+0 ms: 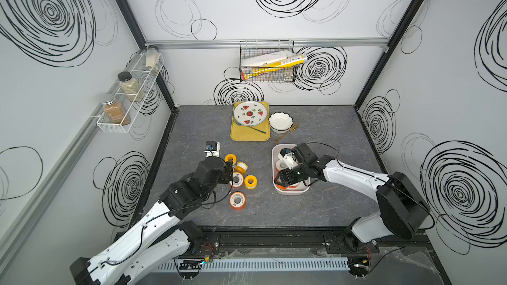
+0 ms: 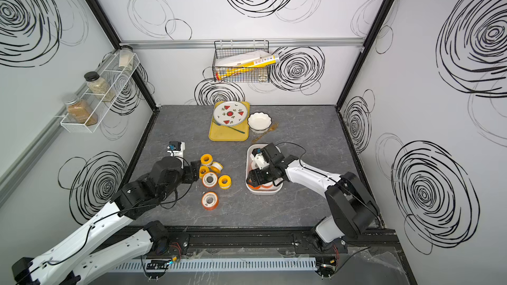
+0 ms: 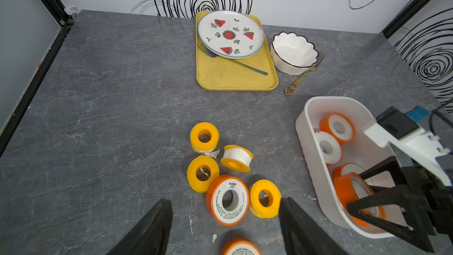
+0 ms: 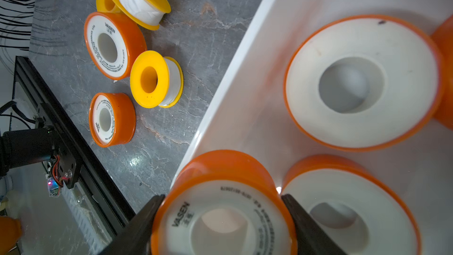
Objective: Put the sealing tape into the storage box
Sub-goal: Adjust the sealing tape in the storage box, then place the sealing tape in the storage box.
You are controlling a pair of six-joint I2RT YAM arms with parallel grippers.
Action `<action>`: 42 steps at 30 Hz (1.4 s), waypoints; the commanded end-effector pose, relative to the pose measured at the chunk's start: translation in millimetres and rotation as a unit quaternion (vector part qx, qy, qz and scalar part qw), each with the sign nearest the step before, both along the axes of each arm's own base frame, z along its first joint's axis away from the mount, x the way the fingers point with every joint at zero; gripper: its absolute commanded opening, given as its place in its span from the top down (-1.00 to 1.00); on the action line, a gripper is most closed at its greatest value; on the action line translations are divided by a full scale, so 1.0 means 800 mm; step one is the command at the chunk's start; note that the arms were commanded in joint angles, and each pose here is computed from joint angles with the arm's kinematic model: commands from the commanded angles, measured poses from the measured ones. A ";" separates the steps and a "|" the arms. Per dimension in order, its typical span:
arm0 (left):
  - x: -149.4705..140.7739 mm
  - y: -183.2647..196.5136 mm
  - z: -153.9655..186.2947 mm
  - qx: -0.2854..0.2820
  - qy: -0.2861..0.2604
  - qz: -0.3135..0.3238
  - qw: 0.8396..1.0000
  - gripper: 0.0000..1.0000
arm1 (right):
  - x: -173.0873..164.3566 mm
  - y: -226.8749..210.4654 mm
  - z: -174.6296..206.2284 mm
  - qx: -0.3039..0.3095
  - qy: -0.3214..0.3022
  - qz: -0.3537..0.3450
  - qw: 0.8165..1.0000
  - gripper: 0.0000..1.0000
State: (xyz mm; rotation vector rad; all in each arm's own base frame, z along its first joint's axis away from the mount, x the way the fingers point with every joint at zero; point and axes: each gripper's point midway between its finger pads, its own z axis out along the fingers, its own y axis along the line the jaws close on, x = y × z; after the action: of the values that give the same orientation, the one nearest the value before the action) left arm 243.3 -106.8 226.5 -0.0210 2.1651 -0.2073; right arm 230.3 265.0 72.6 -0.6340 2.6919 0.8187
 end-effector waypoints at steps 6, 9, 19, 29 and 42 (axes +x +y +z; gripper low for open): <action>0.003 -0.003 0.002 -0.004 -0.007 -0.006 1.000 -0.51 | -0.004 -0.007 -0.026 -0.013 0.023 0.001 1.000 0.09; 0.003 -0.003 0.001 -0.004 -0.006 -0.007 1.000 -0.51 | 0.000 -0.012 -0.029 -0.028 0.019 -0.005 0.999 0.09; 0.003 -0.004 -0.001 -0.001 -0.003 -0.009 1.000 -0.51 | 0.033 -0.046 -0.033 -0.117 -0.034 -0.052 0.991 0.08; 0.004 -0.004 -0.001 -0.001 -0.002 -0.008 1.000 -0.52 | 0.051 -0.029 -0.004 -0.093 -0.060 -0.043 0.993 0.08; 0.004 -0.004 -0.002 0.000 -0.002 -0.008 1.000 -0.52 | 0.016 -0.009 0.003 -0.028 -0.021 0.000 0.999 0.08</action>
State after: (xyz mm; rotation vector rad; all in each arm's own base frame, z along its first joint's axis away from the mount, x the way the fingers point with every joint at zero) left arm 243.4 -109.7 223.5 -0.0065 2.1782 -0.2127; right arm 253.8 256.2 78.3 -0.6218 2.6717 0.6646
